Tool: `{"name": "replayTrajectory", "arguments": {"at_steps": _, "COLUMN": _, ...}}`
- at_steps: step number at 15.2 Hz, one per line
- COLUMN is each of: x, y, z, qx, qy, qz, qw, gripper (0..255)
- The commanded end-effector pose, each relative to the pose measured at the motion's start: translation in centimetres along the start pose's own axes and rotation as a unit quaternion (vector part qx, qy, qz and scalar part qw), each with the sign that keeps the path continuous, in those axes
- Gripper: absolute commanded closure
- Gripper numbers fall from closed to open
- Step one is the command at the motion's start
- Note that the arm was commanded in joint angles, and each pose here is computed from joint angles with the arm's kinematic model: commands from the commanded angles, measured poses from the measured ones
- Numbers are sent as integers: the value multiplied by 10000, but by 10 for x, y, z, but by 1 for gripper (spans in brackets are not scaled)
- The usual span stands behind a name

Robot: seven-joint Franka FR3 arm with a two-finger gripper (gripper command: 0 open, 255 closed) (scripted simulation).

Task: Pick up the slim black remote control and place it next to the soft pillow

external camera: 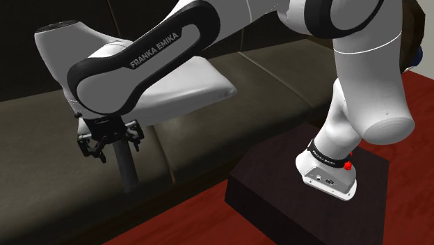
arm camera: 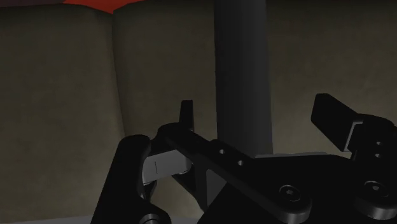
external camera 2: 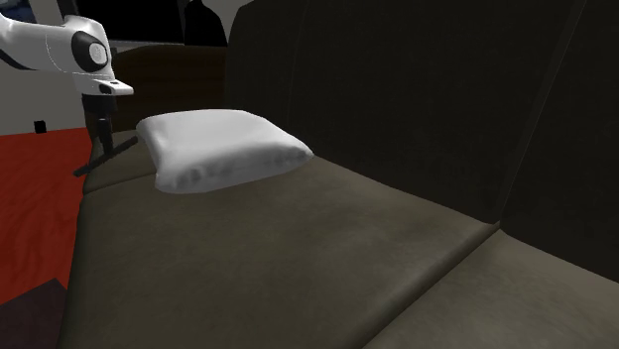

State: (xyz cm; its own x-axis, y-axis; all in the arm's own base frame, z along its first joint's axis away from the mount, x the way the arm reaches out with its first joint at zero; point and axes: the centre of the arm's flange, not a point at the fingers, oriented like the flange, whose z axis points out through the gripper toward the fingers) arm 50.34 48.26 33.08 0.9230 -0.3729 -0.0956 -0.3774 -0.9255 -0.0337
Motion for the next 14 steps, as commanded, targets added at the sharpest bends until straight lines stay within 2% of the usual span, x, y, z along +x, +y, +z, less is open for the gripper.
{"name": "replayTrajectory", "arguments": {"at_steps": 1, "x": 0, "y": 0, "z": 0, "qx": -2, "qy": -1, "qz": 1, "qw": 10000, "gripper": 0}}
{"name": "replayTrajectory", "arguments": {"at_steps": 2, "x": 1, "y": 0, "z": 1, "qx": -2, "qy": -1, "qz": 1, "qw": 10000, "gripper": 0}}
{"name": "replayTrajectory", "arguments": {"at_steps": 6, "x": 1, "y": 0, "z": -49, "qx": -2, "qy": -1, "qz": 1, "qw": 10000, "gripper": 0}}
{"name": "replayTrajectory", "arguments": {"at_steps": 14, "x": 1, "y": 0, "z": -49, "qx": -2, "qy": -1, "qz": 1, "qw": 10000, "gripper": 0}}
